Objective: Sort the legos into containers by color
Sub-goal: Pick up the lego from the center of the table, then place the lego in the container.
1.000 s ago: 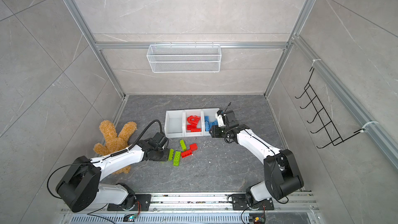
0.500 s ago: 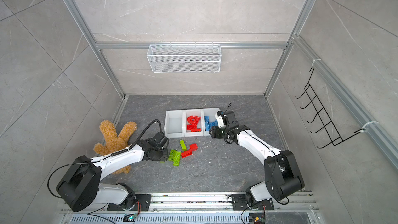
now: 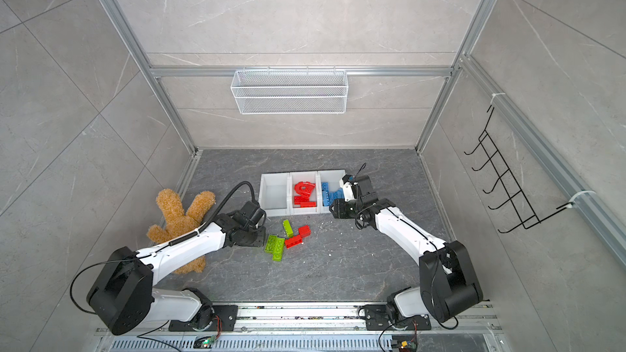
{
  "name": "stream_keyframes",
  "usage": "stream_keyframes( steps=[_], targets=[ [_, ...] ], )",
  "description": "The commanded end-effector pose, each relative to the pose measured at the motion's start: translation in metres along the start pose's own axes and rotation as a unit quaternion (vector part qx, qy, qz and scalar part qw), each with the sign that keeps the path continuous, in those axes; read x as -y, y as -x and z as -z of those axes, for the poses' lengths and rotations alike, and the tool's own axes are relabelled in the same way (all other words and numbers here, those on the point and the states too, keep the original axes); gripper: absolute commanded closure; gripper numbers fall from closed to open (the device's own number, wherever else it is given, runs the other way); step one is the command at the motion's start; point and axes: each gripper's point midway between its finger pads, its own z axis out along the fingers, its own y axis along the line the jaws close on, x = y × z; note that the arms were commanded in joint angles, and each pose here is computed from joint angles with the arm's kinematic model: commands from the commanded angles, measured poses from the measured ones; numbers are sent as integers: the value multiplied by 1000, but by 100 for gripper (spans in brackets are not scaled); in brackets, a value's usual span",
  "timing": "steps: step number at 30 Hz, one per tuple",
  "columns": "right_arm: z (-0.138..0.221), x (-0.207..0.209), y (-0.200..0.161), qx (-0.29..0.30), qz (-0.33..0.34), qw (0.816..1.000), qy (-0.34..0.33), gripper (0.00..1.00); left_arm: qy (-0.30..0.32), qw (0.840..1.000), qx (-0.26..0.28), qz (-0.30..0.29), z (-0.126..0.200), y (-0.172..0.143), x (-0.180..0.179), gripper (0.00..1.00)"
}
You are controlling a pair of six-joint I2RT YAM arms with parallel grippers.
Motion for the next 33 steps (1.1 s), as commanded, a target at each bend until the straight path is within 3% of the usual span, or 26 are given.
stream_keyframes(
  steps=[1, 4, 9, 20, 22, 27, 29, 33],
  targets=[
    [5, -4, -1, 8, -4, 1000, 10, 46, 8, 999, 37, -25, 28, 30, 2, 83],
    [7, -5, -4, 13, -6, 1000, 13, 46, 9, 996, 74, -43, 36, 61, 9, 78],
    [9, -7, -12, 14, -15, 999, 27, 46, -9, 995, 84, -57, 23, 107, 22, 76],
    [20, -10, -25, 18, -13, 999, 38, 46, -24, 996, 59, -70, -26, 139, 35, 77],
    [21, -9, -26, 17, -11, 999, 36, 46, -27, 996, 57, -68, -31, 142, 38, 71],
    [24, -11, -27, 18, -10, 999, 40, 46, -23, 996, 61, -60, -32, 148, 38, 37],
    [25, -11, -28, 17, -9, 999, 40, 46, -19, 996, 69, -59, -24, 151, 37, 31],
    [27, -12, -29, 17, -6, 999, 41, 46, -15, 995, 93, -43, 10, 147, 27, 30]
  ],
)
